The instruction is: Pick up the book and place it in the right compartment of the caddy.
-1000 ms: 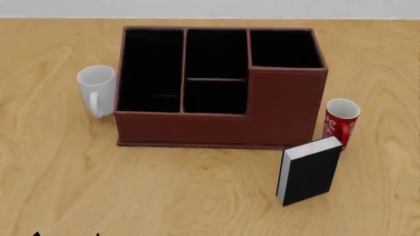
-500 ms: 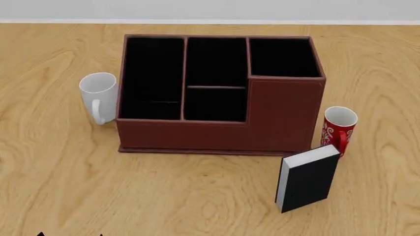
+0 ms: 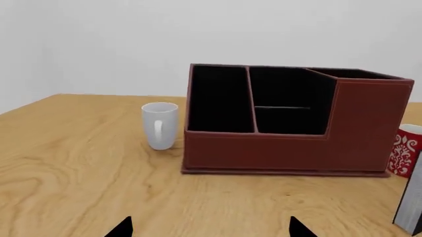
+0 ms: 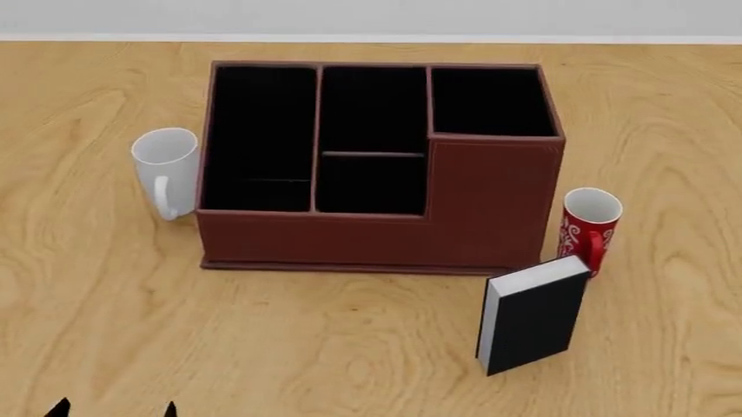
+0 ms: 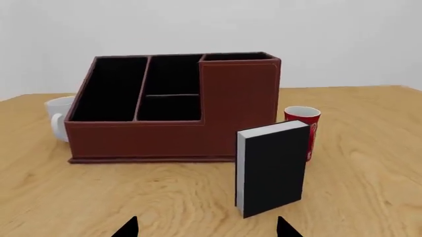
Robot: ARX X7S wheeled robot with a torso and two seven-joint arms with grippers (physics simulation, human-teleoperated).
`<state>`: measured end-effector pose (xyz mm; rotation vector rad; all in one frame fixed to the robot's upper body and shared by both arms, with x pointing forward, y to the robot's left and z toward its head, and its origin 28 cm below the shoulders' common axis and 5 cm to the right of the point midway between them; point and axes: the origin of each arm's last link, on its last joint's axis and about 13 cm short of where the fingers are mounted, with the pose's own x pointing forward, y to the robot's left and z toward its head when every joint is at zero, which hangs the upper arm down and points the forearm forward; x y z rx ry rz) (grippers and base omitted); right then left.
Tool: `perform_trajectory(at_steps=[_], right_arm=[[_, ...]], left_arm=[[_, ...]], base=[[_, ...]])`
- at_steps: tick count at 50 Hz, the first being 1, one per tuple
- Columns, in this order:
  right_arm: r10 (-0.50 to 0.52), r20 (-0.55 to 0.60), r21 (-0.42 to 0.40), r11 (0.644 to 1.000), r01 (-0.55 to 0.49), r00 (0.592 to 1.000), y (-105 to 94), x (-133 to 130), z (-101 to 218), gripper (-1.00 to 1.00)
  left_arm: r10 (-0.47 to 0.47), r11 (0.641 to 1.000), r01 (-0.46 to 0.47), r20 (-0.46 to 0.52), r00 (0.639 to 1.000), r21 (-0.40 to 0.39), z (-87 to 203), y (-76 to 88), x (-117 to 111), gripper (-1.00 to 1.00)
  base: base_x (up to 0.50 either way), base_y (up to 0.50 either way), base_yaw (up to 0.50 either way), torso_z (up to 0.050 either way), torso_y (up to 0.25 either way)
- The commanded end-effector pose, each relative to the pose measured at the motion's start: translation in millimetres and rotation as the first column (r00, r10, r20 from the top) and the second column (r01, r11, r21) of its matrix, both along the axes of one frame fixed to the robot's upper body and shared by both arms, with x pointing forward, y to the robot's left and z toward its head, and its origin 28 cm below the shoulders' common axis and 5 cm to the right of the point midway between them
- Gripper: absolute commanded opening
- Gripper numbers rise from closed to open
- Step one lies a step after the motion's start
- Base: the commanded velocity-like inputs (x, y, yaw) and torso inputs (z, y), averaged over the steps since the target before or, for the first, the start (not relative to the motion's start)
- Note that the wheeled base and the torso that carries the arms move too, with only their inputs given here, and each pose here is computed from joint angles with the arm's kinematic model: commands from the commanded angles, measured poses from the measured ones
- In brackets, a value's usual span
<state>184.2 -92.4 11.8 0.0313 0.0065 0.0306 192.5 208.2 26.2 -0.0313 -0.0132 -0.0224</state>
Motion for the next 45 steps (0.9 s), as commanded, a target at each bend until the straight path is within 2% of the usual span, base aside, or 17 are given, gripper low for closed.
perform_trajectory(at_steps=[1, 39, 45], right_arm=[[0.017, 0.031, 0.010, 1.000, -0.018, 0.999, -2.6, 0, 1, 1.00], [0.012, 0.017, 0.020, 1.000, -0.013, 1.000, 0.2, -5, -4, 1.00], [-0.009, 0.023, 0.001, 1.000, 0.009, 1.000, -3.1, -4, 5, 1.00]], left_arm=[[-0.013, 1.000, 0.013, 0.022, 1.000, -0.003, 3, -0.1, 2, 1.00], [-0.015, 1.000, 0.015, 0.005, 1.000, -0.008, 0, 1.3, -4, 1.00], [0.003, 1.000, -0.003, 0.036, 0.999, -0.005, 15, 6.4, -2, 1.00]], base=[[0.00, -0.50, 0.00, 0.000, 0.000], [0.00, -0.50, 0.00, 0.000, 0.000], [0.00, -0.06, 0.00, 0.000, 0.000]])
